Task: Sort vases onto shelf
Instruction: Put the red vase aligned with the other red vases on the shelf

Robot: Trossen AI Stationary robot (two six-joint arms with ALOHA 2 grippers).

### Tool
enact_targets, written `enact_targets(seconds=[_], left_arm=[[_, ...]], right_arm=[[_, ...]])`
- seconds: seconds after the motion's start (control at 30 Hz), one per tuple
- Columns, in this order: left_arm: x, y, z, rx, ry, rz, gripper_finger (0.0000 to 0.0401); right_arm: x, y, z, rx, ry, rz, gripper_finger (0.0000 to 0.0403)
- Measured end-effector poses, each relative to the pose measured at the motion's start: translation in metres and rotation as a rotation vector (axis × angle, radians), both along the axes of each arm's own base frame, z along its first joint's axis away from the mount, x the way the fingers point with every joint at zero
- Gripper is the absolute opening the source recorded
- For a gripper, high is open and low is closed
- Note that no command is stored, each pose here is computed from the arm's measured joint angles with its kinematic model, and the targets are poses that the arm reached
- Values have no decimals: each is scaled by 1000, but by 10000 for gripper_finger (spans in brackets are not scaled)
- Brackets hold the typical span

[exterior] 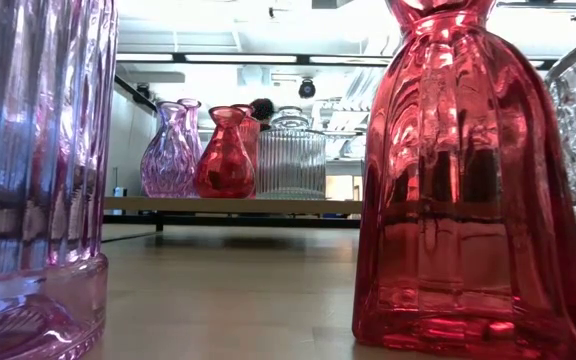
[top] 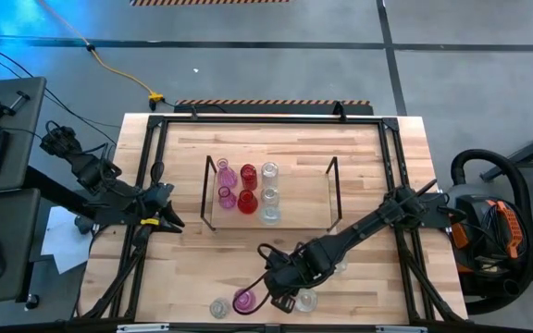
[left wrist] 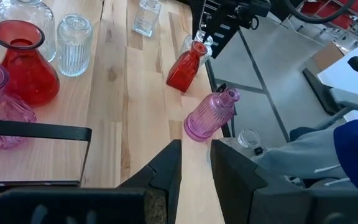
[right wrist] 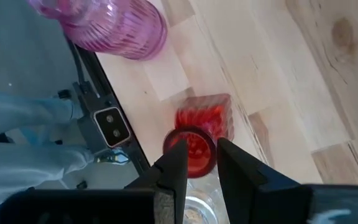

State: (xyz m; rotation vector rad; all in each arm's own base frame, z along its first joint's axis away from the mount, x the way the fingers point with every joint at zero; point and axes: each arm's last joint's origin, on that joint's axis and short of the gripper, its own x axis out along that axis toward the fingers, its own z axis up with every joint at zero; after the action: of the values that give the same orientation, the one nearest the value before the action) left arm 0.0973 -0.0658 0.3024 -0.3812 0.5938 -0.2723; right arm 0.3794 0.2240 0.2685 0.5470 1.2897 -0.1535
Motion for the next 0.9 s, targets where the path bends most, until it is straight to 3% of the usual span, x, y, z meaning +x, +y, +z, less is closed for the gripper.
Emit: enact_targets(seconds=[0.4,0.9], left_arm=[[0,0,0,0,0,0,76],[0,0,0,0,0,4,76]], right_arm=[[-8,13,0,-18,-7,6,69],[-6,15,-27,7,-17,4,69]])
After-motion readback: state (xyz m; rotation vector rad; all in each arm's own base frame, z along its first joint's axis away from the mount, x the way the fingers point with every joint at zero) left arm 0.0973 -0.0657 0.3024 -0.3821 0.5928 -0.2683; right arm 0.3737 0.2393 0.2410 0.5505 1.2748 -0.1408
